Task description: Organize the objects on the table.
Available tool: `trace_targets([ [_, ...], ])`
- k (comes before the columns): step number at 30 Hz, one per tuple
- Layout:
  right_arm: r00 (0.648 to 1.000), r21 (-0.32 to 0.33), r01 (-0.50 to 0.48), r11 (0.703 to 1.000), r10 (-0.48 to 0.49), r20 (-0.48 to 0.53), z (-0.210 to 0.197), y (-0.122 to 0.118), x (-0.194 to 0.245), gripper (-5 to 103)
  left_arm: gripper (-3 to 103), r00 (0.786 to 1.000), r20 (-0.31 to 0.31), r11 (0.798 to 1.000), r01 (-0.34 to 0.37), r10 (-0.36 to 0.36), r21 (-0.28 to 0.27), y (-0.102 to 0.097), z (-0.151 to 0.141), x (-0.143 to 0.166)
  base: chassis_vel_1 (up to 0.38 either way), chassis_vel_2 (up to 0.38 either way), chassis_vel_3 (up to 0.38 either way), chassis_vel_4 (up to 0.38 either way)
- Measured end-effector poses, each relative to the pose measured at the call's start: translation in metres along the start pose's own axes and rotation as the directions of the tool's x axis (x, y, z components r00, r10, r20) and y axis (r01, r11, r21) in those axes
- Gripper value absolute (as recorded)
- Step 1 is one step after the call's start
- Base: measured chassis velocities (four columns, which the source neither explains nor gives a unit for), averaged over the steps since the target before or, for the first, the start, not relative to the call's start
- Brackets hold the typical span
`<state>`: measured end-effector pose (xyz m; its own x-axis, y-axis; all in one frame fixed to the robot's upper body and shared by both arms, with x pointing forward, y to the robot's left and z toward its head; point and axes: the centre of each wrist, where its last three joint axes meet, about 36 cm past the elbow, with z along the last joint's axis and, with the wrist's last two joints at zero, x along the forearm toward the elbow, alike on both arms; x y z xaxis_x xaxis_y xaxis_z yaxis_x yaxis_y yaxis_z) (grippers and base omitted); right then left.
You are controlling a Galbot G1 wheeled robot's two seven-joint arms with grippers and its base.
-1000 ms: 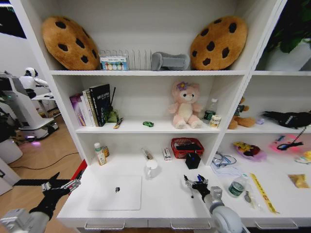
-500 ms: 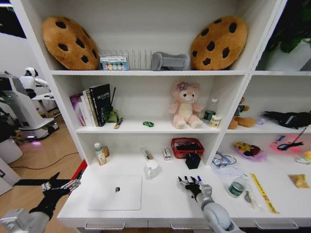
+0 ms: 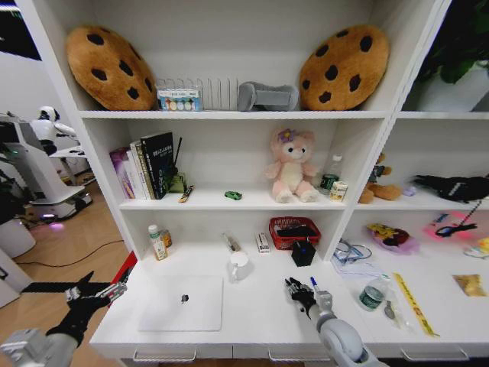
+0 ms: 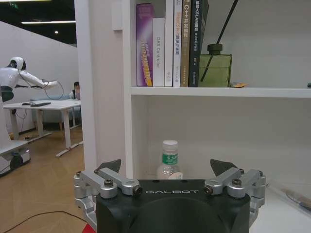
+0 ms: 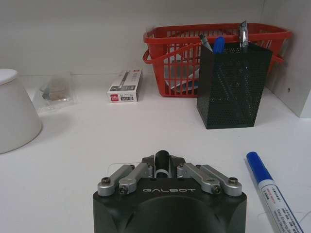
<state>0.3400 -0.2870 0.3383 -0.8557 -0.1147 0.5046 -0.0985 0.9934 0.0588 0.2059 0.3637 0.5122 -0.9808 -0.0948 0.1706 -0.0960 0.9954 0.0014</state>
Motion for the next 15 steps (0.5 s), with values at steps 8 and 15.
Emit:
trace_targets([
  [8, 1.000, 0.005, 0.010, 1.000, -0.010, 0.014, -0.004, -0.007, 0.000, 12, 100, 1.000, 0.000, 1.000, 0.000, 0.000, 0.000, 0.000, 0.000, 0.000, 0.000, 0.000, 0.000, 0.000],
  [15, 0.982, 0.038, 0.052, 0.998, -0.058, 0.181, -0.023, -0.019, 0.008, 12, 100, 1.000, 0.000, 1.000, 0.000, 0.000, 0.000, 0.000, 0.000, 0.000, 0.000, 0.000, 0.000, 0.000],
])
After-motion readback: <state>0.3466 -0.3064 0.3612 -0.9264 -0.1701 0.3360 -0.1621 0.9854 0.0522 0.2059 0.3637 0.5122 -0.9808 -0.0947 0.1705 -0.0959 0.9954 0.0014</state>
